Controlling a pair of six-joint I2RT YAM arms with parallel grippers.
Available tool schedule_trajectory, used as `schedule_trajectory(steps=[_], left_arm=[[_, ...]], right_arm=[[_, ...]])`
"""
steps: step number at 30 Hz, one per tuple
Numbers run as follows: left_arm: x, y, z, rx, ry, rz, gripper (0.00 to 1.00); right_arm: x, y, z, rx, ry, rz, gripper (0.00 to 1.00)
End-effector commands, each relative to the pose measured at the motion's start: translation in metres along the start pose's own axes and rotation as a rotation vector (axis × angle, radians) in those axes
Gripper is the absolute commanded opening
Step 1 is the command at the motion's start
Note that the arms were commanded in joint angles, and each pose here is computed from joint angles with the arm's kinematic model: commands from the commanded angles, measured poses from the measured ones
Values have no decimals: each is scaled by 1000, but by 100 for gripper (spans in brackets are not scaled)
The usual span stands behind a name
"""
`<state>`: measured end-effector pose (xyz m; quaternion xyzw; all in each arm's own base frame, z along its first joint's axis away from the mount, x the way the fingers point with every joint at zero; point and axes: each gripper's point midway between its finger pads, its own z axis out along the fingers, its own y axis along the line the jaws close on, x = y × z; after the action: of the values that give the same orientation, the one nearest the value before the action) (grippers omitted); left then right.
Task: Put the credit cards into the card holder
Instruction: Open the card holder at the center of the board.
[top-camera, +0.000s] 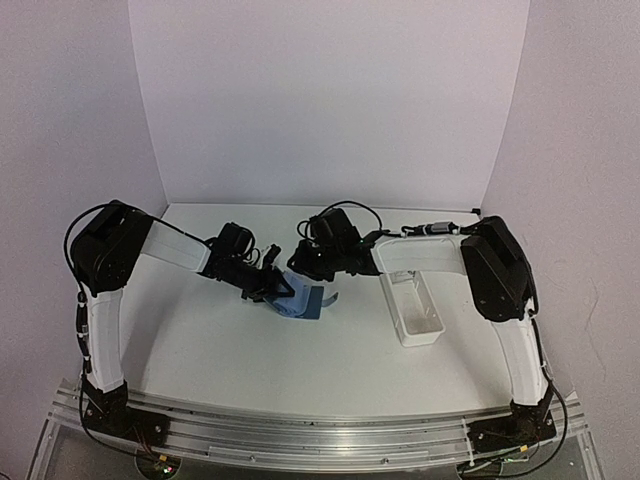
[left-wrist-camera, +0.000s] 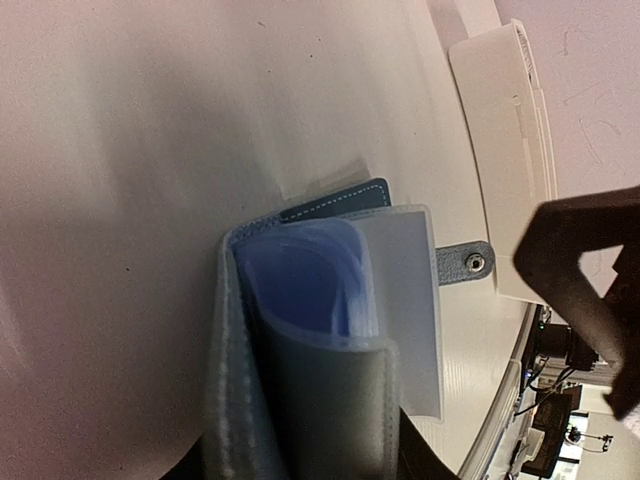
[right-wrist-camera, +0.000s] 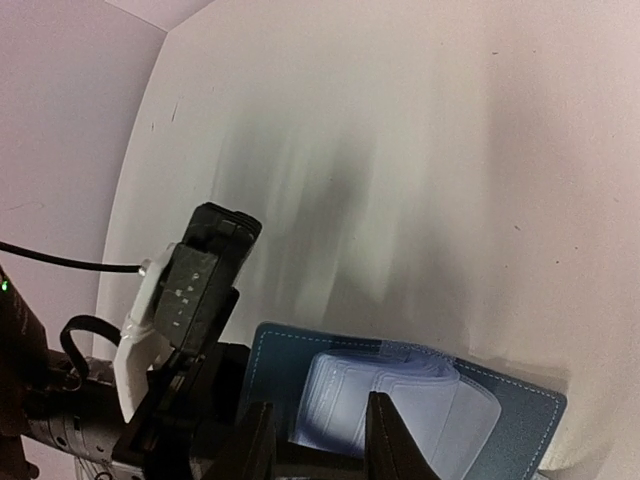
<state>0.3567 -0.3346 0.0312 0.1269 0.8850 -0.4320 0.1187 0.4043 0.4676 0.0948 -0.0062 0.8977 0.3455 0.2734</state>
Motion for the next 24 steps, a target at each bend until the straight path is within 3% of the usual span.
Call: schedule_trajectory(steps=[1, 5, 8, 18, 24], left_arm=[[-8, -9, -7, 23, -28, 28, 40], [-10, -11, -7, 28, -29, 31, 40], [-11, -12, -6, 34, -28, 36, 40], [-12, -29, -11, 91, -10, 93, 45], [-20, -51, -37, 184, -26, 158, 58]], right_arm=[[13, 6, 15, -47, 28, 50, 30], [35, -17, 21, 37, 61, 23, 44], [50, -36, 26, 109, 89, -7, 48], [74, -79, 46, 241, 140, -37, 46], [92, -110, 41, 317, 176, -20, 34]])
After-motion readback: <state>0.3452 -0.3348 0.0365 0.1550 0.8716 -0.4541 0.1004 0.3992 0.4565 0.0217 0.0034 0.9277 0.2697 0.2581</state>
